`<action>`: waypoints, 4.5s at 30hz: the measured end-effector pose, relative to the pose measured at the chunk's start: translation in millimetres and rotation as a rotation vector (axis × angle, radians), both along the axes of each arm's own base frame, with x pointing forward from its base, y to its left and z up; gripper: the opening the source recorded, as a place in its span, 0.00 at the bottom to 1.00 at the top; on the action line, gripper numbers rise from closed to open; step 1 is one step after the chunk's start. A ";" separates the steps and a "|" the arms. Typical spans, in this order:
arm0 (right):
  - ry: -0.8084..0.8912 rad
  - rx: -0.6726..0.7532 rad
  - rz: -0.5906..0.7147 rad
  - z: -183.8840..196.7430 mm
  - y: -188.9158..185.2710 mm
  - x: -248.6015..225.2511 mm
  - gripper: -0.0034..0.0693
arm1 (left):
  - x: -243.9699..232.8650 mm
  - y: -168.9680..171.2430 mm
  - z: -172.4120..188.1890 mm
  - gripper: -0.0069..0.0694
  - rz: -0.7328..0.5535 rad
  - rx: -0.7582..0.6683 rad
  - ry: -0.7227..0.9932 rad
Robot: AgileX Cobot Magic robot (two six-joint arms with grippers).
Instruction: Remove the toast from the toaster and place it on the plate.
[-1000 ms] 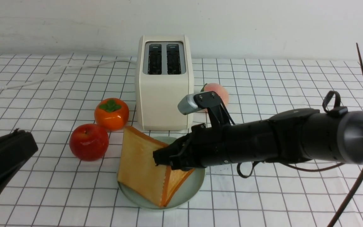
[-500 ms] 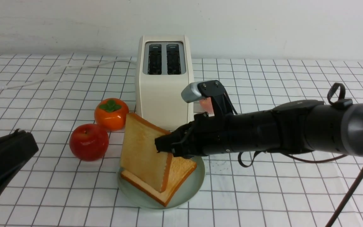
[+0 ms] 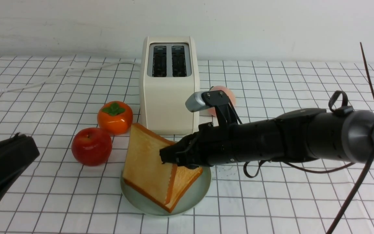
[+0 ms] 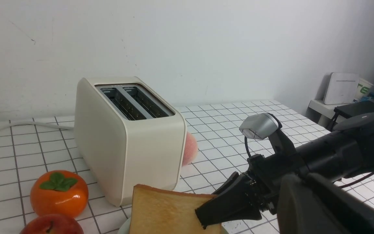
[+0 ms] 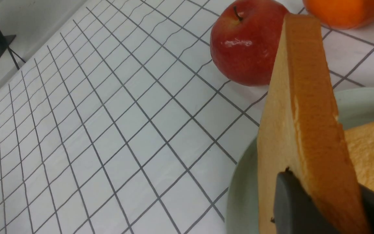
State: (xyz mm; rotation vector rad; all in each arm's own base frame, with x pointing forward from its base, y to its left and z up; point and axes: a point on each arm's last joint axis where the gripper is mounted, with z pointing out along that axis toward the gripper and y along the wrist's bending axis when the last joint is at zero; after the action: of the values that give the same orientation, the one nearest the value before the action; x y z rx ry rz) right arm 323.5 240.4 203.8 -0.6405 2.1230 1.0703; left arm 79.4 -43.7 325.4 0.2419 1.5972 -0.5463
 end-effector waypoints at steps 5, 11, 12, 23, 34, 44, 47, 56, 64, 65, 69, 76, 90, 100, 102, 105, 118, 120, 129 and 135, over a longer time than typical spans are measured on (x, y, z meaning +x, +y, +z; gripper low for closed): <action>-0.002 -0.007 -0.009 -0.5 -0.6 0.8 0.23 | 0.0 0.0 0.0 0.11 0.000 0.000 0.000; -0.019 -0.068 -0.089 -4.5 -5.9 7.3 0.56 | -0.6 -1.0 -0.6 0.11 -0.013 0.003 0.006; -0.022 -0.078 -0.103 -5.1 -6.9 8.4 0.61 | -0.6 -1.1 -0.6 0.11 -0.014 0.003 0.006; -0.214 -0.299 -0.155 -11.5 -20.2 20.4 0.84 | -0.8 -1.4 -0.8 0.12 -0.018 0.004 0.008; -0.218 -0.200 -0.193 23.1 -22.0 12.5 0.63 | 0.0 -0.1 -0.1 0.12 -0.001 0.000 0.001; -0.149 -0.137 -0.030 123.4 -46.0 -61.5 0.03 | 2.8 5.5 3.1 0.12 0.067 -0.016 -0.031; -0.042 -0.218 -0.015 128.9 -57.4 -80.1 0.04 | 2.5 4.9 2.8 0.09 0.061 -0.014 -0.028; 0.069 -0.534 -0.188 155.1 -124.8 -147.1 0.05 | -12.8 0.5 -5.5 0.07 -0.020 -0.020 -0.019; 0.036 -0.528 -0.281 143.2 -168.9 -212.6 0.05 | -22.2 2.1 -44.5 0.07 -0.020 -0.010 0.016; 0.034 -0.521 -0.285 141.7 -171.4 -217.0 0.05 | -22.1 2.0 -47.7 0.07 -0.021 -0.009 0.024; 0.053 -0.514 -0.299 129.0 -179.6 -231.6 0.05 | -21.1 1.5 -58.2 0.07 -0.024 -0.003 0.055; 0.066 -0.515 -0.303 125.1 -186.0 -243.0 0.06 | -20.7 1.4 -61.6 0.07 -0.025 -0.001 0.065; -0.091 -0.484 -0.421 122.6 -199.3 -240.1 0.07 | -20.7 1.4 -61.6 0.07 -0.025 -0.001 0.065; -0.475 -0.294 -0.906 2.3 -235.0 -266.6 0.07 | -20.7 1.4 -61.6 0.07 -0.025 -0.001 0.065; -0.463 -0.299 -0.917 -18.1 -235.8 -268.6 0.07 | -20.7 1.4 -61.6 0.07 -0.025 -0.001 0.065; -0.427 -0.310 -0.918 -29.7 -235.9 -270.6 0.07 | -20.8 1.3 -61.7 0.07 -0.026 -0.001 0.066; -0.415 -0.314 -0.917 -30.4 -235.9 -271.2 0.09 | -20.8 1.2 -61.3 0.07 -0.027 -0.013 0.067; -0.415 -0.313 -0.917 -30.4 -235.9 -271.2 0.09 | -20.8 1.2 -61.3 0.07 -0.027 -0.013 0.067; -0.414 -0.312 -0.917 -30.4 -235.8 -271.2 0.11 | -20.8 1.2 -61.3 0.08 -0.027 -0.013 0.067; -0.414 -0.312 -0.917 -30.4 -235.8 -271.2 0.12 | -20.8 1.2 -61.3 0.08 -0.027 -0.013 0.067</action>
State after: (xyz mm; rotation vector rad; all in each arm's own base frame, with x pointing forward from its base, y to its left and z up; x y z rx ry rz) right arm 52.3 4.6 173.4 0.0307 1.8733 0.0905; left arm 58.6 -42.5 264.1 0.2374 1.6566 -0.5905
